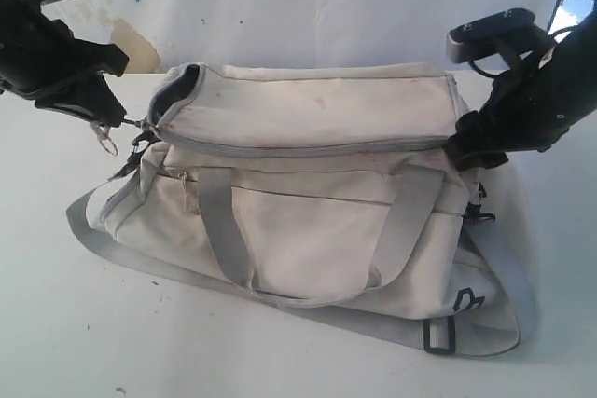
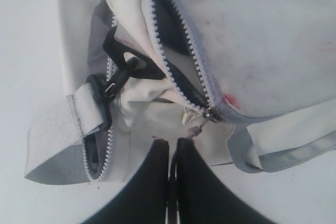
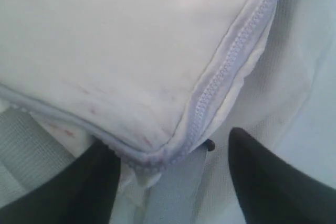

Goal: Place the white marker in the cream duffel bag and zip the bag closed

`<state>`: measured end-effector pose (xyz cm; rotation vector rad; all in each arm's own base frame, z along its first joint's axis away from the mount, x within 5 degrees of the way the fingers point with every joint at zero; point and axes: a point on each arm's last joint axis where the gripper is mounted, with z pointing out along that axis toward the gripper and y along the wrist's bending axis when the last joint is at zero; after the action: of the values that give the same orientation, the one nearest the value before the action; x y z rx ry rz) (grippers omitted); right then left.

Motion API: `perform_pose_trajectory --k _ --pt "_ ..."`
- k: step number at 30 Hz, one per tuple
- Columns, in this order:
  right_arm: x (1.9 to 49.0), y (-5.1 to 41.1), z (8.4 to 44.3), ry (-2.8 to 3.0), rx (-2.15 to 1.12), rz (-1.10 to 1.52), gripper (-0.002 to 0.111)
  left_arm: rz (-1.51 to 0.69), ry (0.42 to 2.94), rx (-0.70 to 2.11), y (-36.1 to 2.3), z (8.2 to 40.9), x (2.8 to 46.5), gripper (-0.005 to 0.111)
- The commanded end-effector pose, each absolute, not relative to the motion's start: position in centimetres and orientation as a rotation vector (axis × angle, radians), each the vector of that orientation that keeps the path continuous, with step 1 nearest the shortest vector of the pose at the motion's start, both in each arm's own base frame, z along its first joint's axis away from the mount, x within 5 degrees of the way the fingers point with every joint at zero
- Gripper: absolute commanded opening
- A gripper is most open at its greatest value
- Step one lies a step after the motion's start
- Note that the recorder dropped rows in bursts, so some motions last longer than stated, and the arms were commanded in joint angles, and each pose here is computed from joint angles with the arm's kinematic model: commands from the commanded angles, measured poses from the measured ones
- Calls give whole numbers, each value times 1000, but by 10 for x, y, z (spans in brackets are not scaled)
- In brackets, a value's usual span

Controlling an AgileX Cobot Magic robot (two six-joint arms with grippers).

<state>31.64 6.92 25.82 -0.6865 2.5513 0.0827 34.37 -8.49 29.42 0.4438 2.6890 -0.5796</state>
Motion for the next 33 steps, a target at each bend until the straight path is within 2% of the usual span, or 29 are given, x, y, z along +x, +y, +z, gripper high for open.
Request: perform_pose_trajectory --k 1,7,15,21,24,26,33 --pt "312 72 288 2433 -623 177 57 -579 2677 472 -84 290 348 0" --pt "303 112 304 2261 -751 430 57 -607 2656 483 -86 290 349 0" --pt "293 163 310 2125 -768 525 57 -605 2649 524 -86 290 348 0" --pt "294 205 285 2118 -800 562 57 -608 2654 528 -86 290 347 0" --pt "295 240 274 2055 -882 547 63 -609 2656 529 -86 290 347 0" --pt "298 258 270 2015 -881 533 63 -616 2661 531 -86 290 346 0" --pt "291 294 239 1979 -991 489 63 -701 2616 565 -92 293 346 0"
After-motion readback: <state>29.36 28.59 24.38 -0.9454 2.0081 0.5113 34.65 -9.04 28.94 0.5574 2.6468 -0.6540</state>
